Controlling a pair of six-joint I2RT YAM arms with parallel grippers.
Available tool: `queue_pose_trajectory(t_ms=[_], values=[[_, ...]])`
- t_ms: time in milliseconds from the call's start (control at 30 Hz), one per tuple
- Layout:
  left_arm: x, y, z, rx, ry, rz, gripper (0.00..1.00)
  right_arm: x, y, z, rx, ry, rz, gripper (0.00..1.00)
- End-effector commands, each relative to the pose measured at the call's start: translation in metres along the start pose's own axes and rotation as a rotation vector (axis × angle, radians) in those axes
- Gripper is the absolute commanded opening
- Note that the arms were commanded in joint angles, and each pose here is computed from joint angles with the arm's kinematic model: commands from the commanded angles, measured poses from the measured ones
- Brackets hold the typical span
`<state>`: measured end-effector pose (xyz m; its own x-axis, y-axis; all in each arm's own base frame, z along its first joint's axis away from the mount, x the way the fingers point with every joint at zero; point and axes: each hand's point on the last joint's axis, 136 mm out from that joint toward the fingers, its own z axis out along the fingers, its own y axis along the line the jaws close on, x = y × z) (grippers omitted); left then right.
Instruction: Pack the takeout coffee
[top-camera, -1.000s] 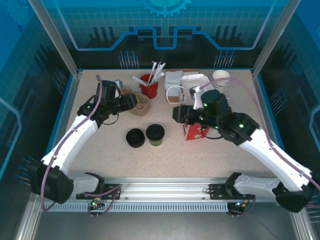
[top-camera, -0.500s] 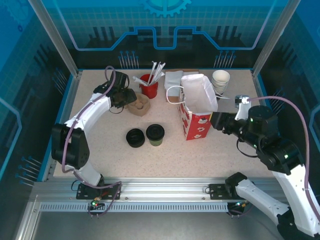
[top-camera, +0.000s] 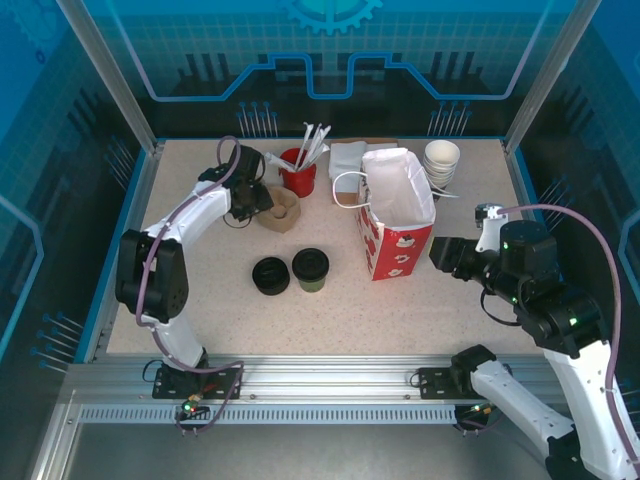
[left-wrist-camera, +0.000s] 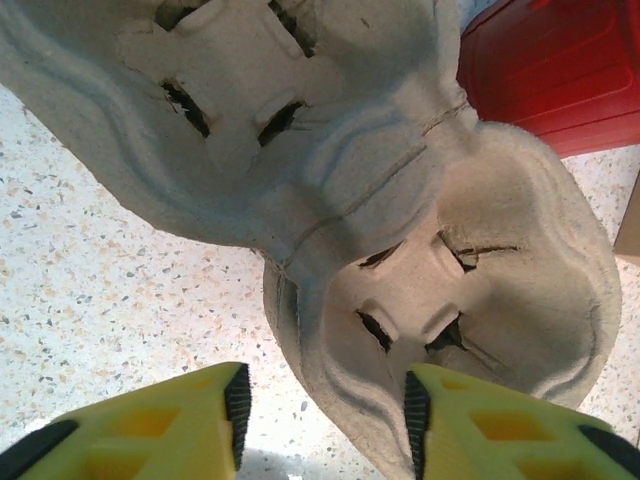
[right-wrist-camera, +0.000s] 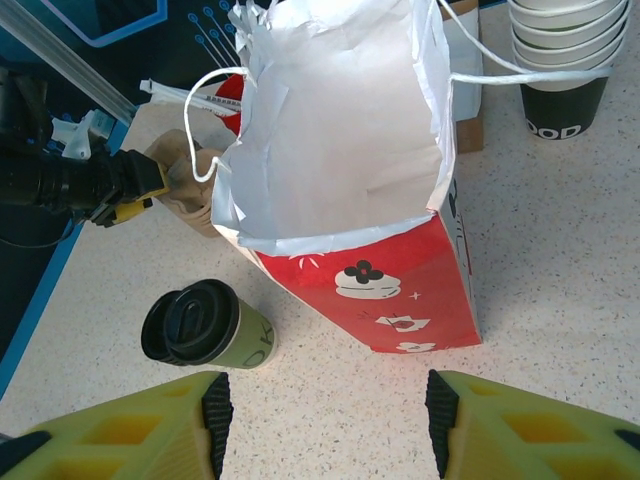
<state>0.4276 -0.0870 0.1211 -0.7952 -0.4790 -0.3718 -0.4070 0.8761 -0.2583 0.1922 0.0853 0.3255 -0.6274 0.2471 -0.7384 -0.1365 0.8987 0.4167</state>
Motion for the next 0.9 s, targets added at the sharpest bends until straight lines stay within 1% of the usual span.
queue_pose_trajectory(t_ms=[0, 167, 367, 433, 533, 633, 867], values=[[-0.007, 0.001, -0.001, -0.009, -0.004, -0.029, 0.43, 0.008, -0.002, 0.0, -0.007, 0.028, -0.008, 0.57], [-0.005, 0.0, 0.004, -0.005, 0.008, -0.035, 0.39, 0.01, -0.003, 0.004, -0.013, 0.04, 0.005, 0.56], [-0.005, -0.001, 0.007, -0.003, 0.009, -0.039, 0.37, 0.011, -0.006, 0.004, -0.012, 0.04, 0.015, 0.57], [-0.006, -0.003, 0.008, 0.004, 0.012, -0.04, 0.35, 0.012, -0.007, 0.004, -0.008, 0.043, 0.018, 0.56], [-0.005, -0.004, 0.012, 0.004, 0.019, -0.04, 0.33, 0.013, -0.008, 0.005, -0.009, 0.047, 0.022, 0.56], [-0.003, -0.004, 0.014, 0.005, 0.029, -0.039, 0.26, 0.012, -0.008, 0.005, -0.015, 0.05, 0.027, 0.56], [-0.004, -0.007, 0.014, 0.017, 0.03, -0.04, 0.21, 0.011, -0.007, 0.007, -0.025, 0.055, 0.036, 0.56]])
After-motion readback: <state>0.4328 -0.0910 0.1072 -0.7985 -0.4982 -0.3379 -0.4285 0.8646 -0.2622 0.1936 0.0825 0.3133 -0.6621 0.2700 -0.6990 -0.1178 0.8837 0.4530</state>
